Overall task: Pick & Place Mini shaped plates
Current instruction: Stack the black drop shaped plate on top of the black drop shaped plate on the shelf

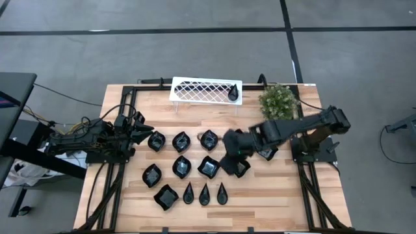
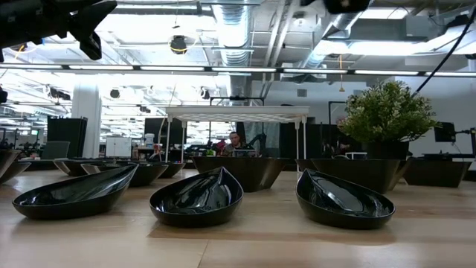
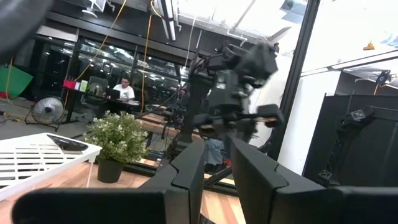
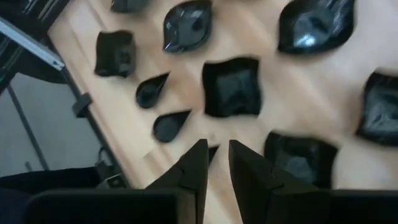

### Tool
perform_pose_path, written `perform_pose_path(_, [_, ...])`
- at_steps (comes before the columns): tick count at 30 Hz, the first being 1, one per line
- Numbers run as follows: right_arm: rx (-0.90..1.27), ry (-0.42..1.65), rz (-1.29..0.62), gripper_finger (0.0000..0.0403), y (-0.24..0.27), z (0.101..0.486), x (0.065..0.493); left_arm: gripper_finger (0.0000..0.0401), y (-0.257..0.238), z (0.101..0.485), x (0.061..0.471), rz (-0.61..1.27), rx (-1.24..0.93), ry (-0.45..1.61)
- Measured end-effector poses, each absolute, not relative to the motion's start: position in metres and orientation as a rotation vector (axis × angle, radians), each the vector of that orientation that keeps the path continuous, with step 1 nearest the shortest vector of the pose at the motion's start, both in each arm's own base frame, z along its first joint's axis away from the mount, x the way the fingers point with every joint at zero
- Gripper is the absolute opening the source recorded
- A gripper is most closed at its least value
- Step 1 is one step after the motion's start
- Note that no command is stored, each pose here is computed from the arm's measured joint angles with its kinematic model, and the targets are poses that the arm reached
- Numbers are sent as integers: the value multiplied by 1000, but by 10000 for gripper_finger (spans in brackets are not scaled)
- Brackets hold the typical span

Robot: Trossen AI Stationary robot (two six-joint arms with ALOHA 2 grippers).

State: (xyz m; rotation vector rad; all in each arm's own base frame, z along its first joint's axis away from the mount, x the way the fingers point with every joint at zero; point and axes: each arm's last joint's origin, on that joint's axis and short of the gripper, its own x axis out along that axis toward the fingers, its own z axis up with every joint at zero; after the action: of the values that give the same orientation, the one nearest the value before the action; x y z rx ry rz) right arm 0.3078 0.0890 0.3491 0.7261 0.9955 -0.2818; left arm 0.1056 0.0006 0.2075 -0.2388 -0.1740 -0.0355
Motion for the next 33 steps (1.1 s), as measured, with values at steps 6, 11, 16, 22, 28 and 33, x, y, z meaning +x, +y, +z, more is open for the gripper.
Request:
perform_pose_path(6, [720, 1116, -298, 60, 131, 318, 317, 82, 1, 207, 106, -36, -236, -173])
perform_pose_path(11, [736, 1245, -309, 60, 159, 283, 328, 82, 1, 207, 106, -36, -239, -174])
perform_pose_path(16, [773, 1325, -354, 60, 175, 251, 339, 82, 1, 207, 106, -36, -239, -174])
perform_pose_path(22, [784, 1396, -360, 65, 185, 217, 354, 82, 0, 207, 106, -40, -239, -173])
perform_pose_path(28, [780, 1424, -400, 69, 180, 202, 360, 82, 0, 207, 106, -71, -237, -169])
perform_pose_path(33, [778, 1409, -414, 69, 175, 208, 359, 82, -1, 207, 106, -73, -236, -169])
